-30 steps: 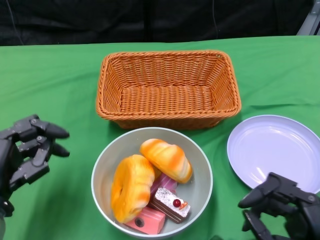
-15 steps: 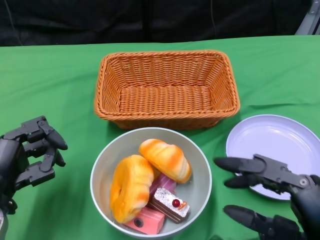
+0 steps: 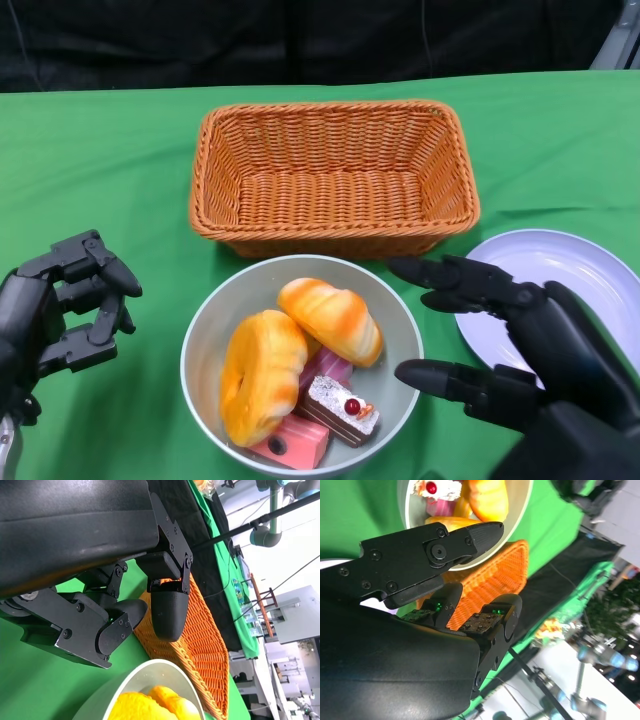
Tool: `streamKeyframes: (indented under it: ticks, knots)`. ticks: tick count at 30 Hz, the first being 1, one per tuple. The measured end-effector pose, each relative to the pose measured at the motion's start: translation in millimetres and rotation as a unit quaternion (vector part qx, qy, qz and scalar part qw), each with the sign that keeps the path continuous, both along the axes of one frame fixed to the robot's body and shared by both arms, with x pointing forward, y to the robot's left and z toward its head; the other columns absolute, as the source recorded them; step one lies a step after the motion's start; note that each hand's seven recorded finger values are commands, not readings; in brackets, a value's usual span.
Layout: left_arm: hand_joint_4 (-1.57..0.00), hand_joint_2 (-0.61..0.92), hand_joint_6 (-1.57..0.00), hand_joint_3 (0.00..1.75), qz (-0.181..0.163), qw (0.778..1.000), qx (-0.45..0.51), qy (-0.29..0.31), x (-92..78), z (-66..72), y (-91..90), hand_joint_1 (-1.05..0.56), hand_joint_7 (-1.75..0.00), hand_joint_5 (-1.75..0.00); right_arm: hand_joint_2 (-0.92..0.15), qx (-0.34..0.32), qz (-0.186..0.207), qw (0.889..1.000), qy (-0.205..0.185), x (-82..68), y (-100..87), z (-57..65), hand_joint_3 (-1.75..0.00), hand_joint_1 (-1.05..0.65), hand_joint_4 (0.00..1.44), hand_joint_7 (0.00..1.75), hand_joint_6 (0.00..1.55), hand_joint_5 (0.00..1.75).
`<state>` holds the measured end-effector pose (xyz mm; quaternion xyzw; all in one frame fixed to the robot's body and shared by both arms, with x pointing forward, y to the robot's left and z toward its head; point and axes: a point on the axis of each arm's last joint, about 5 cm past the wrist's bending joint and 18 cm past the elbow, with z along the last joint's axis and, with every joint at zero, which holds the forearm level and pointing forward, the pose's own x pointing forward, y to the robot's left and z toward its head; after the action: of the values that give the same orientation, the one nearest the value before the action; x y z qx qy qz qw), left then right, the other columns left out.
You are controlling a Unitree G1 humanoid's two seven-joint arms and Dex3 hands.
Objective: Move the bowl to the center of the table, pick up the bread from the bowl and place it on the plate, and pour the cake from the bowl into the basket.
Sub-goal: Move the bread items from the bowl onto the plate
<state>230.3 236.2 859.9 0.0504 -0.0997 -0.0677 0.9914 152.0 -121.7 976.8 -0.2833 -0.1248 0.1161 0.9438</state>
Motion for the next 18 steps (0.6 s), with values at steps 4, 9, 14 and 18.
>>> streamKeyframes:
  ticks: [4,9,14,18]
  knots:
    - [-0.68,0.6,-0.72,1.07,0.003,1.0,0.002,-0.001,0.1,-0.4,0.0,-0.01,-1.48,-1.73,-0.92,-0.014,-0.002,1.0,0.014,10.6,5.1,-3.6,-0.01,-0.63,0.64,0.01,0.59,0.26]
    - [-0.7,0.64,-0.72,1.02,0.0,1.0,0.011,-0.003,0.1,-1.0,-0.4,-0.03,-1.46,-1.71,-0.92,-0.032,0.002,0.999,0.027,26.0,13.1,-10.9,-0.04,-0.65,0.68,0.02,0.61,0.26]
    - [-0.71,0.64,-0.72,1.0,0.002,1.0,0.014,-0.003,-0.4,-1.6,0.4,-0.04,-1.46,-1.72,-0.92,-0.056,0.009,0.998,0.036,42.3,23.9,-17.1,-0.07,-0.69,0.67,0.01,0.6,0.24]
    - [-0.71,0.65,-0.72,1.0,0.005,1.0,0.014,-0.004,0.0,-1.4,-0.1,-0.04,-1.47,-1.72,-0.92,-0.068,0.011,0.997,0.043,52.0,29.3,-21.1,-0.07,-0.69,0.67,0.01,0.6,0.23]
